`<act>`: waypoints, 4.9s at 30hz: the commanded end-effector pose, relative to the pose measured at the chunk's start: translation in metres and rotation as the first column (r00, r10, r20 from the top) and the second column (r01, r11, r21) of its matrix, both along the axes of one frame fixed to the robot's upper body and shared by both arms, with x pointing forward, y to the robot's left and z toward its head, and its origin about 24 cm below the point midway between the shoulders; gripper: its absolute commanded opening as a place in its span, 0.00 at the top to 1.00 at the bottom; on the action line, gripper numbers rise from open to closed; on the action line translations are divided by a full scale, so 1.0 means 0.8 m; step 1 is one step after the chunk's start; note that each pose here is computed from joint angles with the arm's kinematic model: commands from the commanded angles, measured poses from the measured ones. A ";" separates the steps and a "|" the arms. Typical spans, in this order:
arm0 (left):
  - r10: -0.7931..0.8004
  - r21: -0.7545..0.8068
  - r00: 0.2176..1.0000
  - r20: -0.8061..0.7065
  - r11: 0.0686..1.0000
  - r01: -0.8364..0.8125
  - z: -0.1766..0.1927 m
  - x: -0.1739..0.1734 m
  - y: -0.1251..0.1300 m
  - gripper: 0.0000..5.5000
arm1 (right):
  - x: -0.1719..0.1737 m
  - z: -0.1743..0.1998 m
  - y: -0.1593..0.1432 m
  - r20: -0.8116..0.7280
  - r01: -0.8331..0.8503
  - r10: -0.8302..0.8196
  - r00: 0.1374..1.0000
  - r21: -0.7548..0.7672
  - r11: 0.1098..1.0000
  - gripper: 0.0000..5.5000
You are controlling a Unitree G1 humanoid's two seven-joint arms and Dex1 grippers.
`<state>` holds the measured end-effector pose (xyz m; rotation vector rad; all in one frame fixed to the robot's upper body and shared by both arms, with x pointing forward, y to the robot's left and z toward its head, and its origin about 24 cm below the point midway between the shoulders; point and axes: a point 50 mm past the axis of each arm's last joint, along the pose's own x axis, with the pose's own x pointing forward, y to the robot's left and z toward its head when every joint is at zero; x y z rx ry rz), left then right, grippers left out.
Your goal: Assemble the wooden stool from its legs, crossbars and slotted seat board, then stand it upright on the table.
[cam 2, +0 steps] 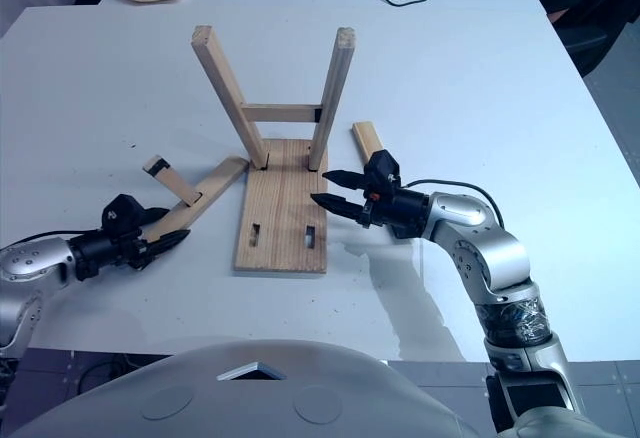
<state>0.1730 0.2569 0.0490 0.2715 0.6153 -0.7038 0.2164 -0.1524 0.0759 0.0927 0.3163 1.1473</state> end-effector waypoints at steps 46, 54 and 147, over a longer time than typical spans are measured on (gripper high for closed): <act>-0.362 -0.511 0.784 0.504 0.607 0.609 0.179 -0.012 -0.117 0.63 | -0.001 0.154 0.054 0.201 -0.482 0.438 0.876 0.357 0.800 0.38; -0.392 -0.478 0.785 0.479 0.634 0.608 0.167 -0.007 -0.122 0.63 | 0.000 0.151 0.062 0.209 -0.505 0.460 0.863 0.338 0.794 0.45; -0.331 -0.037 0.934 0.131 0.940 0.338 -0.007 -0.006 -0.054 0.30 | 0.045 0.010 0.004 0.132 -0.320 0.425 0.895 -0.475 0.820 0.41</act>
